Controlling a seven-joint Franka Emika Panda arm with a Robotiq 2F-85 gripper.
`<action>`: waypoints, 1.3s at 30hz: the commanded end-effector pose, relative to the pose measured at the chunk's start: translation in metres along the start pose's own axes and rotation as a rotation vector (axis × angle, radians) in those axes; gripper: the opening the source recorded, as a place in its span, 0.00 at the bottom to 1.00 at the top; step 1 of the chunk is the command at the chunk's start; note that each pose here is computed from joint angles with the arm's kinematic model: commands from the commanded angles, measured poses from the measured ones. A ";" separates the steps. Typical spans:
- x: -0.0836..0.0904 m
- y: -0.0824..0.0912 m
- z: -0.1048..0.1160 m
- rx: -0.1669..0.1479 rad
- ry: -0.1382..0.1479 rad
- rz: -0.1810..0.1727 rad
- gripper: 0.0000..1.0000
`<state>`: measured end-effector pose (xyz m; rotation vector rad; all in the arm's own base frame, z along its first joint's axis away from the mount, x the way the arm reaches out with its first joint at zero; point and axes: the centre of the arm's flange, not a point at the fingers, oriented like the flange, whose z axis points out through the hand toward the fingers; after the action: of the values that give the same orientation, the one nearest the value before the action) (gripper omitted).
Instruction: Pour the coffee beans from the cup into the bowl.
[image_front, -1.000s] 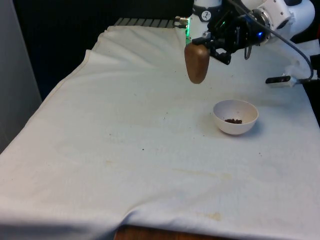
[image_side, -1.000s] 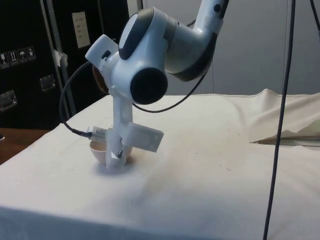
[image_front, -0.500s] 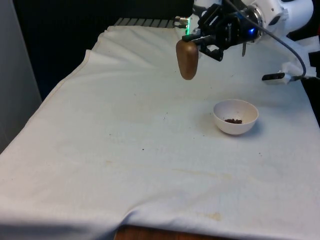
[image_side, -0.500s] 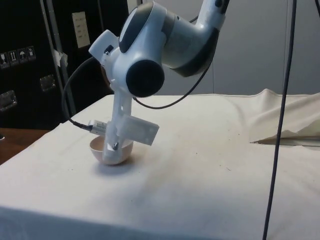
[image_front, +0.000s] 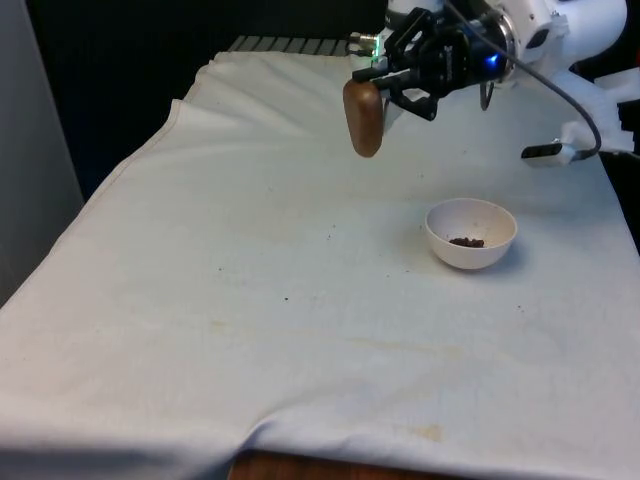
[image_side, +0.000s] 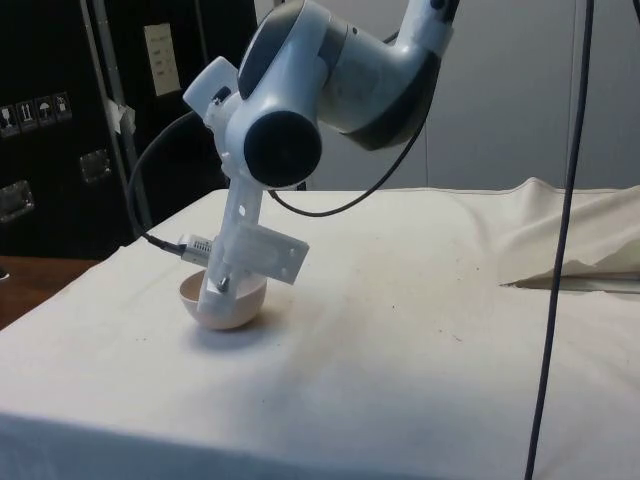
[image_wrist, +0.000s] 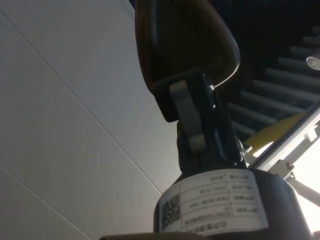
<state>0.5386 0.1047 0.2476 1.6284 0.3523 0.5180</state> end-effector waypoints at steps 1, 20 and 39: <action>-0.001 0.001 0.001 0.020 -0.008 0.003 0.00; -0.011 0.005 0.006 0.057 -0.114 0.029 0.00; -0.019 0.009 0.011 0.096 -0.227 0.056 0.00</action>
<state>0.5278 0.0852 0.2526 1.7592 0.1668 0.3597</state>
